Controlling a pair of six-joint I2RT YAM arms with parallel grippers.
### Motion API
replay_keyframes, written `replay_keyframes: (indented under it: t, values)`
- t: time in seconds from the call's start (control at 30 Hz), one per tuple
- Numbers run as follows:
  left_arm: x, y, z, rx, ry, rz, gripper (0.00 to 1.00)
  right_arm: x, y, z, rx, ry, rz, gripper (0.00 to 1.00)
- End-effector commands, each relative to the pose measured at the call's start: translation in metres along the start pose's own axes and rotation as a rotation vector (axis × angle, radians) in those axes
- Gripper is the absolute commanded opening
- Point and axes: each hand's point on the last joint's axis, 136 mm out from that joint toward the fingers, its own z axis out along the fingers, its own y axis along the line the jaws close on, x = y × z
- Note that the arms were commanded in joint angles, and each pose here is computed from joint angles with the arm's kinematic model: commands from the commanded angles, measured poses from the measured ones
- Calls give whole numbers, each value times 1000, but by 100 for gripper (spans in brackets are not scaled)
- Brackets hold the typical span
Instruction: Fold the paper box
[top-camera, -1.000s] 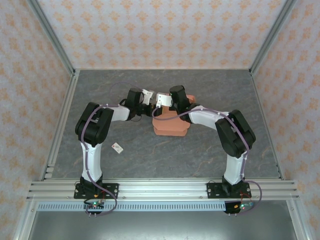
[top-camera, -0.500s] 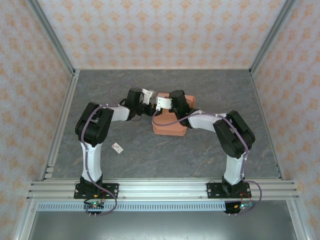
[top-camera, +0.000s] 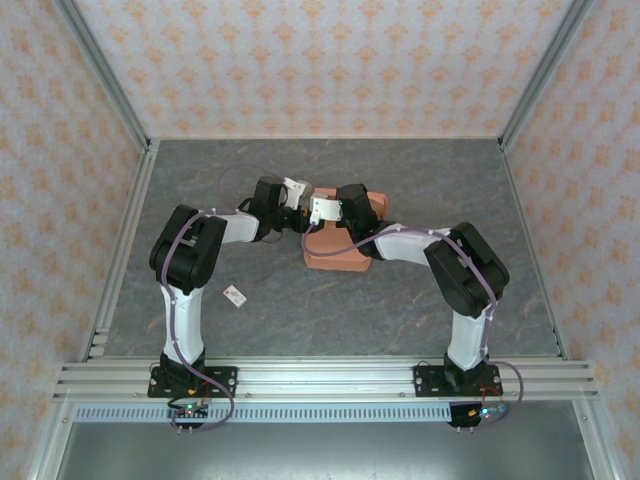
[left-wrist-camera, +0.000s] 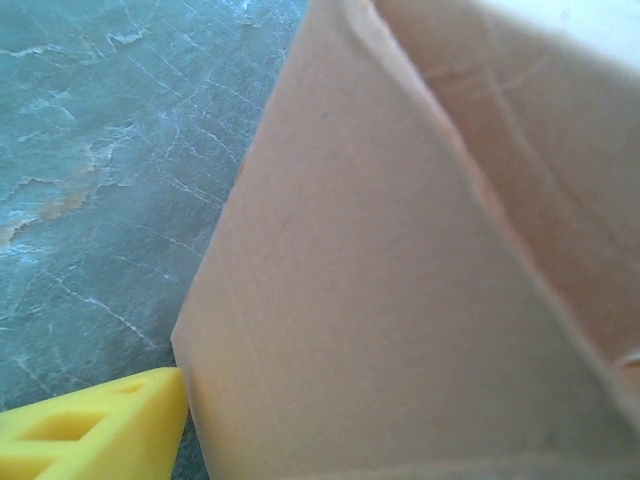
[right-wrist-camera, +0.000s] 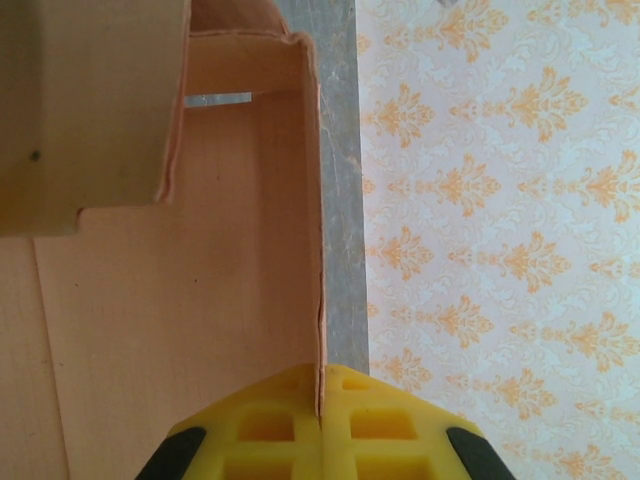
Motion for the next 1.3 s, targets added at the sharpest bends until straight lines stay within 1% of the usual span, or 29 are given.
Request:
replay_keyframes:
  t: [0.0, 0.13, 0.47, 0.67, 0.8, 1.1, 1.27]
  values:
    - [-13, -5, -10, -47, -31, 51, 72, -12, -25, -10, 38, -29, 38, 0]
    - [-14, -1, -8, -91, -39, 50, 71, -15, -25, -11, 22, -44, 54, 0]
    - [-24, 8, -8, -157, -93, -7, 57, -17, -19, -14, -12, -59, 66, 0]
    - [-31, 17, -9, -214, -124, -54, 55, -18, -18, -16, -27, -69, 72, 0]
    - [-33, 23, -11, -252, -149, -78, 49, -19, -16, -16, -39, -72, 75, 0]
    - [-36, 25, -16, -279, -178, -77, 45, -19, -17, -17, -60, -71, 72, 0]
    - [-38, 28, -21, -316, -204, -88, 38, -19, -14, -18, -87, -70, 77, 0]
